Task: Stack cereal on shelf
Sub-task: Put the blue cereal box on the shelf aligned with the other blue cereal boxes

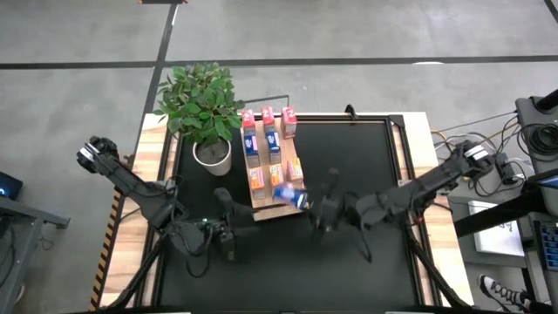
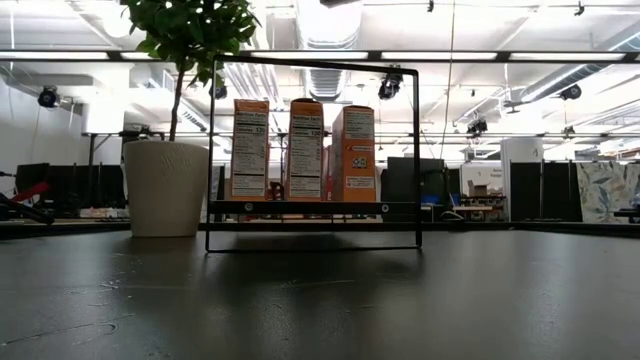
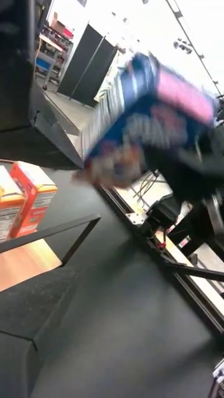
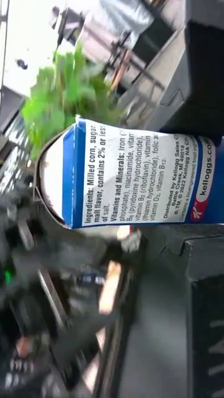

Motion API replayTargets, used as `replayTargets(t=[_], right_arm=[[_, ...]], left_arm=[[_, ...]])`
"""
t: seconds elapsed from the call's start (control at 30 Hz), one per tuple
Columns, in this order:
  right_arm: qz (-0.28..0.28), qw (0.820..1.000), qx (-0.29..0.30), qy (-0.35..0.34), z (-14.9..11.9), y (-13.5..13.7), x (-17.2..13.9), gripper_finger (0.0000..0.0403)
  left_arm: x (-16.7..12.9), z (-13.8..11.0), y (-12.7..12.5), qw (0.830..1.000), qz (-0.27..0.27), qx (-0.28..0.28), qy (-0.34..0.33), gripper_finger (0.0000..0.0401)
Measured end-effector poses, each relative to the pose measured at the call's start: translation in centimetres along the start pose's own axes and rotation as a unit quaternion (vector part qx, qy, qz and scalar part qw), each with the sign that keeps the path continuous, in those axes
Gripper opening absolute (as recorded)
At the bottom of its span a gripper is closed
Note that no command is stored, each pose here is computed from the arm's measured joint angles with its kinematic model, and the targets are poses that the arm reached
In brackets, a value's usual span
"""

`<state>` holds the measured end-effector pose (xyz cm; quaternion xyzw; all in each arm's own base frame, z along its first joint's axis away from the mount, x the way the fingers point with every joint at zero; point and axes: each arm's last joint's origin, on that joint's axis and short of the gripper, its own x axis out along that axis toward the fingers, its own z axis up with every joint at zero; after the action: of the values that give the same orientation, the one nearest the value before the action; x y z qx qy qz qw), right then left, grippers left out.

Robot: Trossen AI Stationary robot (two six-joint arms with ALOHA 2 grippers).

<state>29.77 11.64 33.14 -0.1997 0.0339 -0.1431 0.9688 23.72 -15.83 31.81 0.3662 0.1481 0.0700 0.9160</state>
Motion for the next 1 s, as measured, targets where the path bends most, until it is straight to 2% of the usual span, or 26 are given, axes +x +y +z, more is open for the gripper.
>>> replayTargets(t=[0.13, 0.27, 0.4, 0.63, 0.8, 1.0], right_arm=[[-0.048, 0.999, 0.017, 0.004, 0.1, -4.3, 0.4, 0.0146], [-0.064, 0.997, 0.045, 0.006, -1.6, -8.5, 1.0, 0.0146], [-0.072, 0.994, 0.079, 0.021, -4.7, -12.5, 1.6, 0.0152], [-0.074, 0.985, 0.150, 0.039, -12.3, -18.0, 2.2, 0.0149], [-0.064, 0.979, 0.194, 0.019, -17.3, -19.5, 1.7, 0.0154], [-0.040, 0.976, 0.214, -0.016, -20.9, -18.3, 2.0, 0.0156]], left_arm=[[-0.4, -0.9, 0.0, 1.000, -0.001, 0.001, 0.002, 0.0246], [-0.3, -1.7, -0.2, 1.000, -0.002, 0.010, 0.010, 0.0243], [-0.3, -2.6, -0.2, 1.000, -0.001, 0.017, 0.018, 0.0242], [0.1, -3.9, -0.1, 0.999, 0.007, 0.017, 0.032, 0.0241], [0.3, -4.7, -0.3, 0.999, 0.008, 0.024, 0.043, 0.0241], [0.5, -5.2, -0.3, 0.998, 0.024, 0.027, 0.058, 0.0241]])
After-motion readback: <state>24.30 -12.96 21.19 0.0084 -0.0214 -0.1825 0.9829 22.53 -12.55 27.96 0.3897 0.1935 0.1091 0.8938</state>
